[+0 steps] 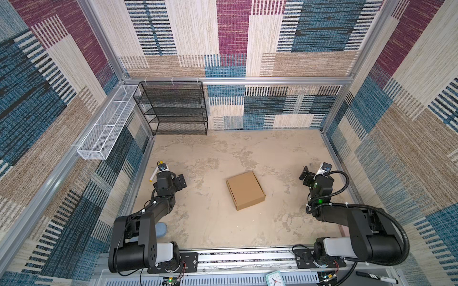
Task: Assemble paper box
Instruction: Reset both arms
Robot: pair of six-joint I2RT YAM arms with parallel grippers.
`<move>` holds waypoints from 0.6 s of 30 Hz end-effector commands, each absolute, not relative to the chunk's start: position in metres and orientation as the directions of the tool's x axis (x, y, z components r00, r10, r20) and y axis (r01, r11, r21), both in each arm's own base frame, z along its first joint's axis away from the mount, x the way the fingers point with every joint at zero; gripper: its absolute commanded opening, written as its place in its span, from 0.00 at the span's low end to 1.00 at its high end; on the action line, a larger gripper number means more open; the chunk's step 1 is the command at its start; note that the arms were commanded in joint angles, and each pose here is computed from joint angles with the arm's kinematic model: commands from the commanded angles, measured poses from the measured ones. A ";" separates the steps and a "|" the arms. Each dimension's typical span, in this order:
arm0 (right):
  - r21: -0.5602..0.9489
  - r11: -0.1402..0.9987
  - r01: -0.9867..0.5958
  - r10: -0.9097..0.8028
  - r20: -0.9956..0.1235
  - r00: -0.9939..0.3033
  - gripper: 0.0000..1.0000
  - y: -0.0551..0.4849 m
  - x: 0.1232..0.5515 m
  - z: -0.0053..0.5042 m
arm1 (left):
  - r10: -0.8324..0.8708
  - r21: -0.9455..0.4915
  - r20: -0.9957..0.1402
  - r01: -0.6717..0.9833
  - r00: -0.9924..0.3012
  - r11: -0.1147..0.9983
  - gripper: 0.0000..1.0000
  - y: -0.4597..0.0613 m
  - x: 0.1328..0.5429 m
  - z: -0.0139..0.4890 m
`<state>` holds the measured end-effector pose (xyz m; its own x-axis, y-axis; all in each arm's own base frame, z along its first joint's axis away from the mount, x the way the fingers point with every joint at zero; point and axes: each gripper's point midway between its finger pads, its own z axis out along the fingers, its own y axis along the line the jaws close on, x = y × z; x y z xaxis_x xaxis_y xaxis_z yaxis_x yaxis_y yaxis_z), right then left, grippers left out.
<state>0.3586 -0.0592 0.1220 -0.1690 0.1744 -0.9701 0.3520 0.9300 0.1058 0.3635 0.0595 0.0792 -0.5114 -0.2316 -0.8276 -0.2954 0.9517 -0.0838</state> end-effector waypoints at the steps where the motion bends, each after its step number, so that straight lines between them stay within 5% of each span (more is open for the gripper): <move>1: 0.134 0.955 0.263 0.138 -0.990 0.003 1.00 -0.050 0.364 0.157 | -0.187 -0.114 -0.914 -0.215 -0.360 0.970 0.99 0.056 0.386 0.110; 6: 0.060 0.991 0.116 0.068 -0.996 -0.063 1.00 -0.022 0.380 0.147 | -0.134 -0.106 -0.910 -0.091 -0.393 0.990 1.00 0.037 0.400 0.106; 8: 0.062 0.994 0.096 0.058 -0.997 0.041 1.00 -0.019 0.361 0.154 | -0.051 -0.059 -0.914 0.007 -0.403 0.998 0.99 0.015 0.399 0.093; 10: 0.076 0.988 0.136 0.081 -0.996 -0.029 1.00 -0.025 0.366 0.144 | -0.029 -0.017 -0.950 -0.043 -0.312 0.999 0.99 0.017 0.395 0.099; 18: 0.060 0.988 0.144 0.064 -0.998 -0.021 1.00 -0.024 0.367 0.145 | -0.048 -0.002 -0.941 -0.135 -0.336 0.991 0.99 0.029 0.398 0.096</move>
<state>0.3660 -0.0236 0.1338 -0.0621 0.0734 -0.9954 0.1434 0.9876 0.0638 0.3948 0.0230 0.0855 -0.3874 -0.0783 -0.9186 -0.1098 0.9932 -0.0384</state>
